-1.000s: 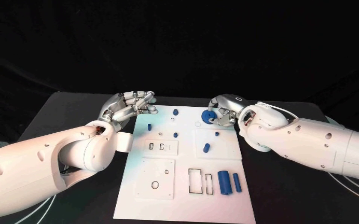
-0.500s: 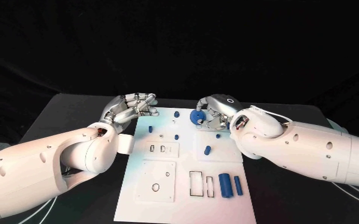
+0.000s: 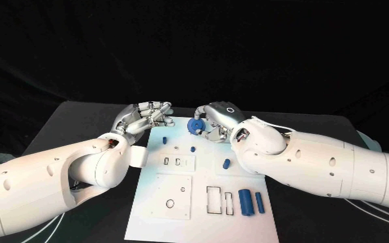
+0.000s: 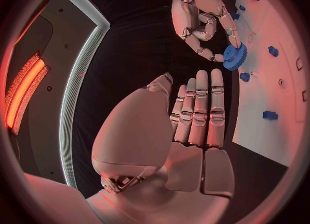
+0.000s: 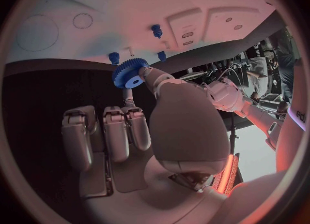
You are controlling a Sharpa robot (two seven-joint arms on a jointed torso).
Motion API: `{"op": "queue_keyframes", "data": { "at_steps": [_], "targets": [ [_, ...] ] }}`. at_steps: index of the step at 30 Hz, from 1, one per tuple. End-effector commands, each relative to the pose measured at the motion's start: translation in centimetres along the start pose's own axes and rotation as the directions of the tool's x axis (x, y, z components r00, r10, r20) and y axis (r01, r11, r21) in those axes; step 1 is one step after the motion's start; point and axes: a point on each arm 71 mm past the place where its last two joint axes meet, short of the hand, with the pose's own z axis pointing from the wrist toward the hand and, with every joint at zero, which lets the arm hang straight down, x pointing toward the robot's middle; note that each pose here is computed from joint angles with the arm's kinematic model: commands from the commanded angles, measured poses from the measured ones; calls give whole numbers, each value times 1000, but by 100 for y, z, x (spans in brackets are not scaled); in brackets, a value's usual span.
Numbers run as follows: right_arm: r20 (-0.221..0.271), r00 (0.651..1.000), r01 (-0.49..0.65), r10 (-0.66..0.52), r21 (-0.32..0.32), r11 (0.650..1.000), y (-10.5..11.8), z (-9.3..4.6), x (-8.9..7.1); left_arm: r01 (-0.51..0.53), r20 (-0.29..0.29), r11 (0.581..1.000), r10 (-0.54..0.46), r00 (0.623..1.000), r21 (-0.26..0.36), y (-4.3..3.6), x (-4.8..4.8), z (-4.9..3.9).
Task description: Assemble the parts on the task board
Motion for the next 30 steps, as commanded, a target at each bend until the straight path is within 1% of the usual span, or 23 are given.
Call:
{"op": "queue_keyframes", "data": {
  "at_steps": [1, 5, 14, 21, 25, 30],
  "targets": [
    [5, 999, 32, -32, -6, 999, 32, 36, 67, 8, -23, 1000, -7, 1000, 11, -14, 35, 5],
    [-14, 999, 32, -32, -5, 999, 52, 65, 160, 8, -23, 1000, -7, 1000, 11, -15, 37, 6],
    [-42, 999, 27, -27, -8, 1000, 99, 94, 282, 8, -23, 1000, -8, 1000, 12, -16, 38, 5],
    [-54, 998, 36, -36, 8, 999, 61, 134, 328, 9, -25, 1000, -8, 1000, 12, -16, 42, 5],
    [-49, 998, 40, -39, 20, 999, 24, 149, 333, 8, -24, 1000, -8, 1000, 12, -17, 37, 3],
    [-45, 998, 39, -38, 17, 999, 38, 163, 336, 8, -23, 1000, -8, 1000, 11, -17, 33, 3]
  ]
}}
